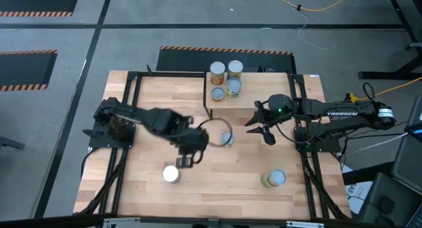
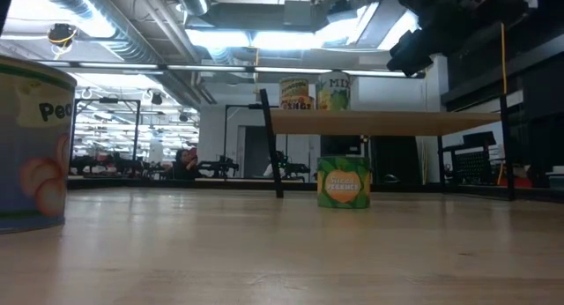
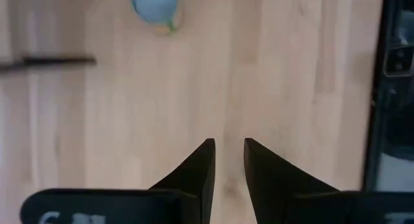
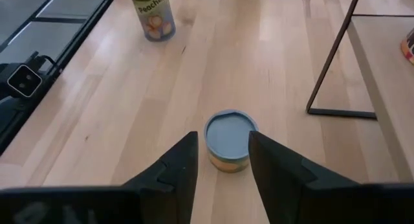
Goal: Pick and place cans onto a shelf
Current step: Put the blue canned peaches on the shelf
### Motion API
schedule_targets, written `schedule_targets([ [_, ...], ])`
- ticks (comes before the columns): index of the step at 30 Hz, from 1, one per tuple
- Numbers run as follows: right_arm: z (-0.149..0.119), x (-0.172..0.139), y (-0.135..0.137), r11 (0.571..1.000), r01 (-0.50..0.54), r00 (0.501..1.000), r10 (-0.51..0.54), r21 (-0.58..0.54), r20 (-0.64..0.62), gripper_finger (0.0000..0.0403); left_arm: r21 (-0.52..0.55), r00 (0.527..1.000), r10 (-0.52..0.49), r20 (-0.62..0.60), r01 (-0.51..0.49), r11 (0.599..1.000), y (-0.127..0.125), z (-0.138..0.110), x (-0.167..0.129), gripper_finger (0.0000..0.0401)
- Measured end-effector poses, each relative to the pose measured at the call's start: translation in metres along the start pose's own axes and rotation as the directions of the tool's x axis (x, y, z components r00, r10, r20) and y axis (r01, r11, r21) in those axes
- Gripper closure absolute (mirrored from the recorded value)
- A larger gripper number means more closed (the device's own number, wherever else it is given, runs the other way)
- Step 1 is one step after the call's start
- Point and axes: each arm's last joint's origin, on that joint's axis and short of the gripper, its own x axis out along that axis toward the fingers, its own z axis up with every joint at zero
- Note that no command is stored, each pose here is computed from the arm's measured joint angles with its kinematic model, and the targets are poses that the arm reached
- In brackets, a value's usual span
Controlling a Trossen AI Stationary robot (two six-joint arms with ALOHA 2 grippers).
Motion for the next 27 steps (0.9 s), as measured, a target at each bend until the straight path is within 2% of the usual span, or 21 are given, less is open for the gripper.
schedule_targets([
  [8,-0.001,0.003,-0.001,1.000,-0.003,1.000,0.003,0.000,-0.011,0.0262,-0.073,0.996,0.071,-0.061,-0.076,0.994,-0.055,-0.036,-0.004,0.0327],
  [12,-0.001,0.004,-0.001,1.000,-0.003,1.000,0.003,0.001,-0.013,0.0262,-0.168,0.990,0.102,-0.094,-0.117,0.979,-0.073,-0.052,0.005,0.0327],
  [20,-0.001,0.004,-0.001,1.000,-0.003,1.000,0.003,0.001,-0.013,0.0262,-0.355,0.962,0.130,-0.239,-0.211,0.911,-0.092,-0.083,0.032,0.0327],
  [27,-0.001,0.004,-0.001,1.000,-0.003,1.000,0.003,0.001,-0.013,0.0262,-0.417,0.924,0.166,-0.345,-0.310,0.854,-0.092,-0.101,0.063,0.0327],
])
